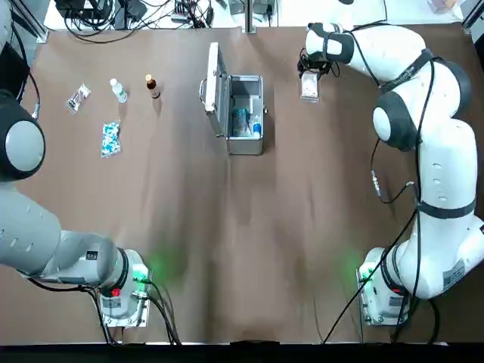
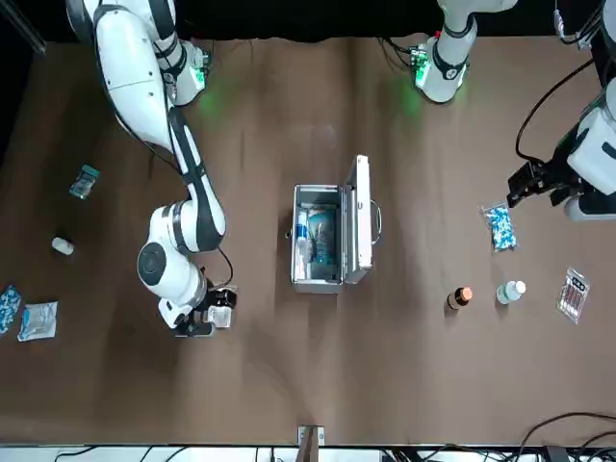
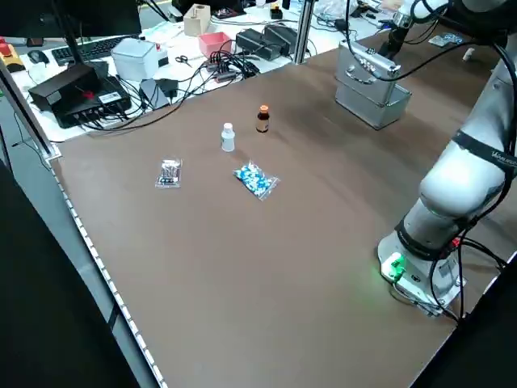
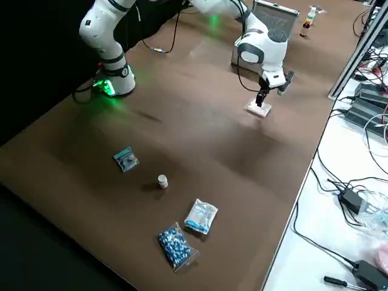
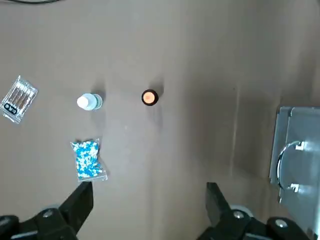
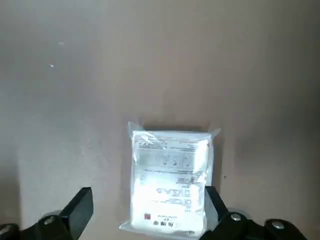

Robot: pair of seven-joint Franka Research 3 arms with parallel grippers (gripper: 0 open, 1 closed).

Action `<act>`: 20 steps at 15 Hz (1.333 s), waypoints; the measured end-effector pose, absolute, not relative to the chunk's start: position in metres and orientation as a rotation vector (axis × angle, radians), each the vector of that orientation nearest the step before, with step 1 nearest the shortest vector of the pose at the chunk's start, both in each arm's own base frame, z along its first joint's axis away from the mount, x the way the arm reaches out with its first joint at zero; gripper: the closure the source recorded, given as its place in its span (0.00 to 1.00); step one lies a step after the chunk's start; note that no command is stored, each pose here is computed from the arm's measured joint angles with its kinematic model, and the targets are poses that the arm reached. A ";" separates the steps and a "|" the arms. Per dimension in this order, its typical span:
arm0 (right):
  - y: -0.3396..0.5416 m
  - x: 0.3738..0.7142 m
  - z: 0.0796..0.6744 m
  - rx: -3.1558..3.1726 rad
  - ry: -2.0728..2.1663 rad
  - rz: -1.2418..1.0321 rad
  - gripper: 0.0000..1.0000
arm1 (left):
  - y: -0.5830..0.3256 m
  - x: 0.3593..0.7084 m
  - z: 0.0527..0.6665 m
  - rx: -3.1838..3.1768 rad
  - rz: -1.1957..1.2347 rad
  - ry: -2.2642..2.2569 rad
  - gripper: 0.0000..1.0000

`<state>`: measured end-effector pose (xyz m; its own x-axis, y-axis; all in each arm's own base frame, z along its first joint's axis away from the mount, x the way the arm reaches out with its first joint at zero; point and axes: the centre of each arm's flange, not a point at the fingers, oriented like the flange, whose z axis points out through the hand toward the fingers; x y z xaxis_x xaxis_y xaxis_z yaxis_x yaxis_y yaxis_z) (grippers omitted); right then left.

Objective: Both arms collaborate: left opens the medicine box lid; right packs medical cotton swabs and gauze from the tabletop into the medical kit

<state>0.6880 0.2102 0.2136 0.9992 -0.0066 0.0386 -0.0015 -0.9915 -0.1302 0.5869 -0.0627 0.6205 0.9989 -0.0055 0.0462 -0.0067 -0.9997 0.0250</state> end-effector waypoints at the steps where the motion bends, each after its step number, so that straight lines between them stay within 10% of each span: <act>1: 0.209 0.688 0.209 -3.015 0.007 -0.053 0.02 | -0.062 0.587 0.620 3.116 0.070 -0.017 0.00; 10: 0.206 0.691 0.176 -3.036 0.009 -0.112 0.04 | -0.062 0.587 0.620 3.116 0.070 -0.024 0.00; 18: 0.209 0.693 0.191 -3.029 0.021 -0.074 0.67 | -0.062 0.587 0.620 3.116 0.066 -0.027 0.00; 20: 0.217 0.690 0.200 -3.025 0.045 0.022 0.70 | -0.062 0.587 0.620 3.116 0.066 -0.027 0.00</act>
<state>0.6900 0.2172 0.2004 0.9994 -0.0291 -0.0163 -0.0308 -0.9928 -0.1157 0.5866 -0.0622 0.6201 0.9990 -0.0166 0.0424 -0.0176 -0.9996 0.0240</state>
